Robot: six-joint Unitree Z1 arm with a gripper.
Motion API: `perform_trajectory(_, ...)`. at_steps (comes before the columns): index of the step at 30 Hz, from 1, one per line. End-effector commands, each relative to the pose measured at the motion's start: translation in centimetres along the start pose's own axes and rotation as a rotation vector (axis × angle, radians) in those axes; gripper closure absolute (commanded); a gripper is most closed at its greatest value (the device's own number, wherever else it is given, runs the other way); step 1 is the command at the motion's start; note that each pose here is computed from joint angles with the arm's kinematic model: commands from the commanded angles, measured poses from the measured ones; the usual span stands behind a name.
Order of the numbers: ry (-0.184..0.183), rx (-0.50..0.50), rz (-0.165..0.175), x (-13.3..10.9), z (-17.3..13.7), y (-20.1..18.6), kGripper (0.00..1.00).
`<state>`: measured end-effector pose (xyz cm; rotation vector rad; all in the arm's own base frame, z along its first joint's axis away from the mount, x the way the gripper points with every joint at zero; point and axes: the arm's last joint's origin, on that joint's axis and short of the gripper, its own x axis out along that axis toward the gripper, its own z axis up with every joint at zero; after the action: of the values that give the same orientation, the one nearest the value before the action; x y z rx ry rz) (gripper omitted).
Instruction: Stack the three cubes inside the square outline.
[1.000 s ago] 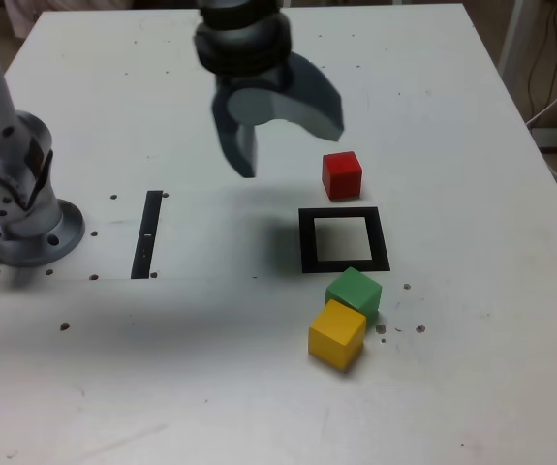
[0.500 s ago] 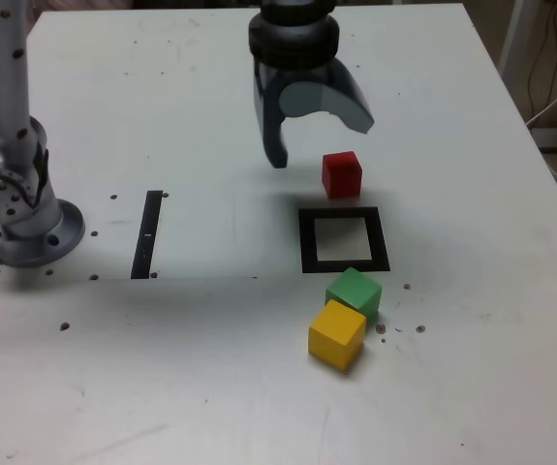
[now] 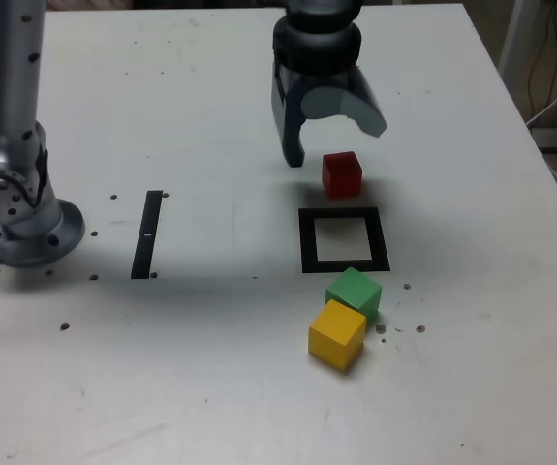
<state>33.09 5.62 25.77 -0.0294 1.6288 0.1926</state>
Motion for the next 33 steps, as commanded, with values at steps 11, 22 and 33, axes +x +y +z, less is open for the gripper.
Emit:
perform_trajectory(11, 0.049, -0.014, -0.054, 2.7, 2.7, 0.3, 0.11)
perform_trajectory(22, 0.047, -0.025, -0.068, 2.7, 3.4, 1.1, 0.26)
perform_trajectory(33, 0.051, 0.003, -0.098, 3.4, 4.0, 0.6, 0.29)
